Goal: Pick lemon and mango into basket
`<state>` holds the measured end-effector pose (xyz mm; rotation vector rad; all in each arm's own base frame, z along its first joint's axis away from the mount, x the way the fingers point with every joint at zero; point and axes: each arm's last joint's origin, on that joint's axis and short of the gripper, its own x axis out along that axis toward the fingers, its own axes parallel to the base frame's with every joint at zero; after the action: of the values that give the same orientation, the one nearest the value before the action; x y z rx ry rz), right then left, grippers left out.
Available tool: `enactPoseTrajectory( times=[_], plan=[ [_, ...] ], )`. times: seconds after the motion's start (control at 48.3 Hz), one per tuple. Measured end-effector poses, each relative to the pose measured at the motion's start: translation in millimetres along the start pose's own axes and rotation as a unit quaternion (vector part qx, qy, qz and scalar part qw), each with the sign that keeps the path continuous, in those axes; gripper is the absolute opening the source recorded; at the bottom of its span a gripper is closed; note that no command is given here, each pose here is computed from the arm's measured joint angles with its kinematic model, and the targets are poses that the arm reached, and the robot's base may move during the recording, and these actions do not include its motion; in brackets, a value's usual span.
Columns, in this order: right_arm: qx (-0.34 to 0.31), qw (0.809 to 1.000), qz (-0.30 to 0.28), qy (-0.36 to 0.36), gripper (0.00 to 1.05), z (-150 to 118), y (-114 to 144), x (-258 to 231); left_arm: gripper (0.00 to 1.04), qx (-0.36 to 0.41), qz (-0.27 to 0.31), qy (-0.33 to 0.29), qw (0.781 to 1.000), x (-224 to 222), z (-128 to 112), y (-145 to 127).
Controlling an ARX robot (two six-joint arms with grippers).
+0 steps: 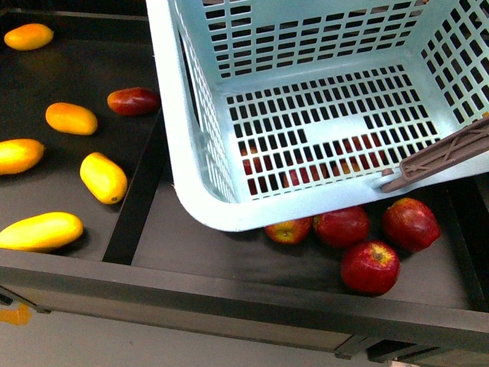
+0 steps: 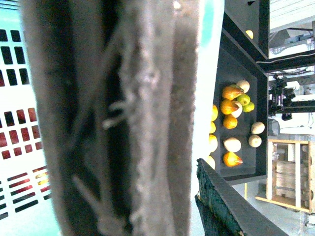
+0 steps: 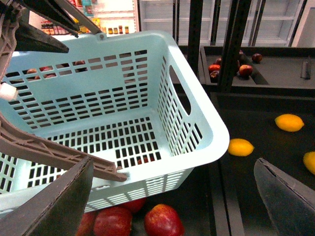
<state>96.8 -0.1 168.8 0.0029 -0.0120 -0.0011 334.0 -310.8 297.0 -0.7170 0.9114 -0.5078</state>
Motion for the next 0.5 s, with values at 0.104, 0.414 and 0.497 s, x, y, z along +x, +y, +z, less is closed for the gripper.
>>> enactPoseTrajectory(
  times=[0.104,0.414,0.497],
  plan=[
    [0.0,1.0,0.0,0.0,0.96,0,0,0,0.28,0.0,0.0,0.0,1.0,0,0,0],
    [0.127,0.95,-0.24,0.155,0.96,-6,-19,13,0.28,0.002,0.004,-0.006,1.0,0,2,1],
    [0.162,0.94,-0.27,0.128,0.96,3,-39,27,0.28,0.002,0.004,-0.005,1.0,0,2,1]
  ],
)
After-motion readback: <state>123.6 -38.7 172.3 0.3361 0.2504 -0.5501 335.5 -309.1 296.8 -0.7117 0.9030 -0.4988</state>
